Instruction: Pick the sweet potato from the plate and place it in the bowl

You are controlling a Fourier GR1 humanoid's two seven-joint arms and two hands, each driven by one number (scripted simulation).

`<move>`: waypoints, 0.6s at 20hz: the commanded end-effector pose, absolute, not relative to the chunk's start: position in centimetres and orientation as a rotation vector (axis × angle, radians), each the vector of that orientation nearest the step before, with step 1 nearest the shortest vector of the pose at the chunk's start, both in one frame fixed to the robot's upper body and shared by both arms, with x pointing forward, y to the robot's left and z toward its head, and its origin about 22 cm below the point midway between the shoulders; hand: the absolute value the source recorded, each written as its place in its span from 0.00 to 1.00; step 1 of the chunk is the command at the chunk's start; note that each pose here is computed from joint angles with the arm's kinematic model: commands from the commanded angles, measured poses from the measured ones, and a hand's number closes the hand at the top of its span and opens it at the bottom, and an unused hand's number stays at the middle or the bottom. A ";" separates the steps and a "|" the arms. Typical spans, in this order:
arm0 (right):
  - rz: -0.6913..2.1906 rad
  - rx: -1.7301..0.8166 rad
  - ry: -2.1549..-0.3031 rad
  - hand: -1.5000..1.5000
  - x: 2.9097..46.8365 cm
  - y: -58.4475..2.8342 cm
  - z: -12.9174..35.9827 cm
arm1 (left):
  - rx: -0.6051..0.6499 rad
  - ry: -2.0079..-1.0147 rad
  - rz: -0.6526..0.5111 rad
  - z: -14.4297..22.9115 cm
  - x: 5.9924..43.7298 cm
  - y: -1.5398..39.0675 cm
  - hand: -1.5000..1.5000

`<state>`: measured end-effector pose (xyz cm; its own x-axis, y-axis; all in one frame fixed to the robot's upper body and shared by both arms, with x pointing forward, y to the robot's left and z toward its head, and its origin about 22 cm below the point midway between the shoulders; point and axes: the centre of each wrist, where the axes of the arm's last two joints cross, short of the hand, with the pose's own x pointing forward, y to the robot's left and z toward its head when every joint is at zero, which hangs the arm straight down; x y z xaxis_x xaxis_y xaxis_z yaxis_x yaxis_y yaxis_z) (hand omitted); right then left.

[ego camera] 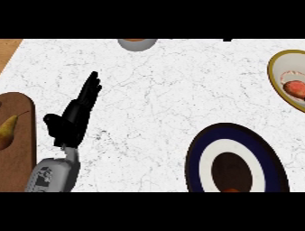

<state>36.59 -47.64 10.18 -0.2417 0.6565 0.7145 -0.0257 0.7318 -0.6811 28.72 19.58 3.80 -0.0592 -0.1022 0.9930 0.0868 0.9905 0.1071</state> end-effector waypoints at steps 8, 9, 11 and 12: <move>0.375 -0.389 -1.814 0.00 34.5 -51.8 13.6 | 0.014 -1.614 -0.147 4.0 28.9 20.4 0.50; 0.347 -0.361 -1.808 0.00 35.3 -51.4 15.2 | 0.008 -1.623 -0.149 3.8 28.3 19.5 0.50; 0.313 -0.335 -1.810 0.00 33.7 -53.1 15.5 | 0.032 -1.641 -0.151 3.7 28.2 20.0 0.50; 0.307 -0.286 -1.807 0.00 33.5 -53.1 14.6 | -0.001 -1.610 -0.139 2.9 28.2 20.4 0.50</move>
<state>34.77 -51.67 14.29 -0.2356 0.4544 0.8591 0.0948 0.8905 -0.4450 28.38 19.92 3.44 -0.0599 -0.1031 0.9929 0.0792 0.9910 0.1077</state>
